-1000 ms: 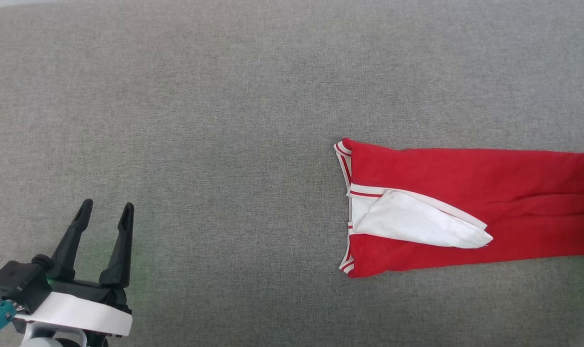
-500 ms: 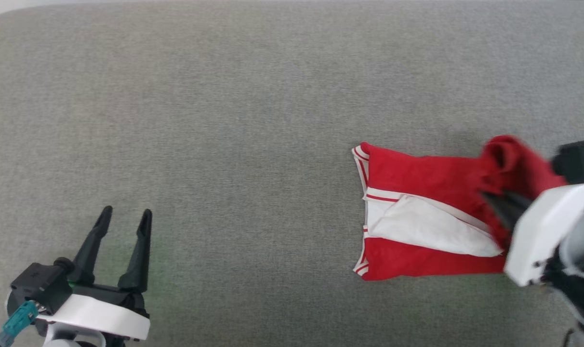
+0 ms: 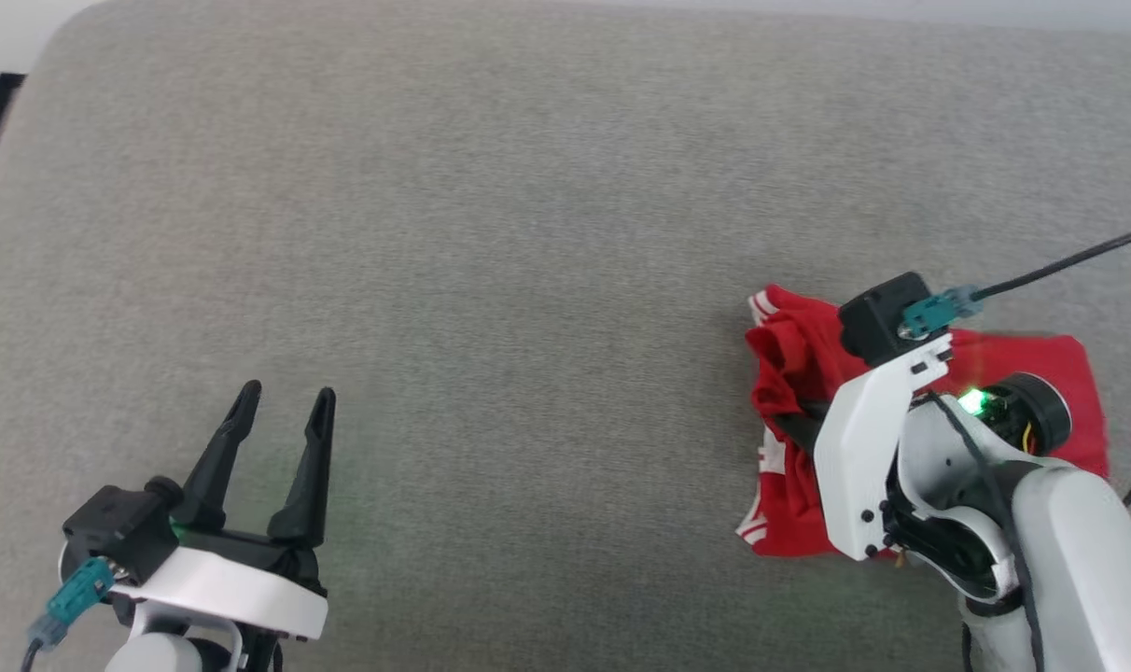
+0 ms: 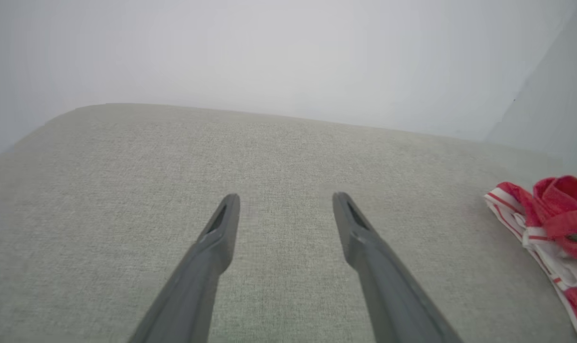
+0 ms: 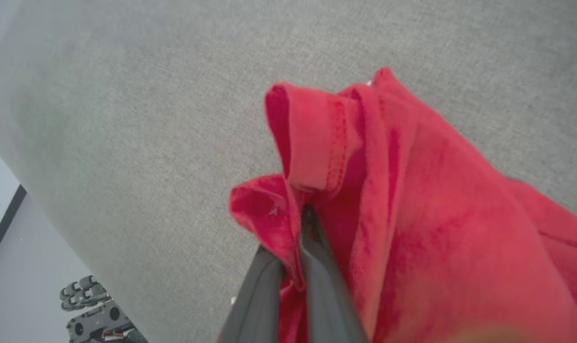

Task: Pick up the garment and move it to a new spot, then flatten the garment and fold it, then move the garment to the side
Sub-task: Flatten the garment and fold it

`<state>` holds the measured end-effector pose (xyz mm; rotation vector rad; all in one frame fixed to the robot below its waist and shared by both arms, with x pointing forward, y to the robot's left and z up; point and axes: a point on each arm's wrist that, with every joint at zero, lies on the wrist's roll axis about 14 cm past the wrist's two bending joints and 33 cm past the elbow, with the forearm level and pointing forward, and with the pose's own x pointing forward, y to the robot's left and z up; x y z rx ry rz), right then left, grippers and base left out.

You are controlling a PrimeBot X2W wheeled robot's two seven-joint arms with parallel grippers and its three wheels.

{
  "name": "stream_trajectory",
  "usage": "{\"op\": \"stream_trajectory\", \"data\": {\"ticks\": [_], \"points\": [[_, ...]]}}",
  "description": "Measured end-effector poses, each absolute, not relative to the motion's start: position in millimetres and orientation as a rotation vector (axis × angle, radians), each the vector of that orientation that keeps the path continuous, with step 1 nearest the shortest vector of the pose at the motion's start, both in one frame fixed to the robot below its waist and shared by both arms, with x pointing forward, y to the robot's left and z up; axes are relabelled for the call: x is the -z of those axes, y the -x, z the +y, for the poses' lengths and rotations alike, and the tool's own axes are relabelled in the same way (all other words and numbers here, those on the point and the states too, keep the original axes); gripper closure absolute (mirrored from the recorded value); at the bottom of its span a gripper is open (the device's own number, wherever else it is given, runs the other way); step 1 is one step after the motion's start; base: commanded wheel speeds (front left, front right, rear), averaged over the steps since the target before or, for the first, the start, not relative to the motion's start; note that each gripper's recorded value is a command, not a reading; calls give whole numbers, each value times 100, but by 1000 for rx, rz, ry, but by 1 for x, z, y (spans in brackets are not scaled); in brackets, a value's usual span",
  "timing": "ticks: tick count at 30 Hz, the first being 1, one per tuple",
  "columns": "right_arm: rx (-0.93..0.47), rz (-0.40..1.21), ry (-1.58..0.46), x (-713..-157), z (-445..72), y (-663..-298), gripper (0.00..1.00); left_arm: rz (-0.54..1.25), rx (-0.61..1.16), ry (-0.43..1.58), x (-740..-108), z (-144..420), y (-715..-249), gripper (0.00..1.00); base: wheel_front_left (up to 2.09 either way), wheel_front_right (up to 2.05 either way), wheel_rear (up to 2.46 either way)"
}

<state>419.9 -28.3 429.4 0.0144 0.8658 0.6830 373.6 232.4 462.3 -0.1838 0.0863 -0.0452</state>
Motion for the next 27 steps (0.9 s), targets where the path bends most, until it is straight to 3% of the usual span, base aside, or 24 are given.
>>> {"op": "stream_trajectory", "data": {"ticks": [7,8,9,10,11,19,27], "points": [[-688,906,29,-407,-27,-419,98,94,20,190,-461,237,-364,0,0,0,0],[-691,908,29,-406,-27,-418,84,93,17,193,-462,238,-363,0,0,0,0],[-697,907,28,-406,-25,-417,64,90,15,194,-463,238,-363,0,0,0,0],[-701,898,25,-407,-24,-416,24,88,14,194,-463,239,-362,0,0,0,0],[-708,886,21,-410,-23,-416,0,85,14,196,-464,239,-362,0,0,0,0],[-709,745,-45,-453,-29,-423,0,73,29,211,-468,236,-360,0,0,0,0],[-557,536,-108,-489,-78,-446,0,63,83,217,-471,221,-367,0,0,0,0]]}}
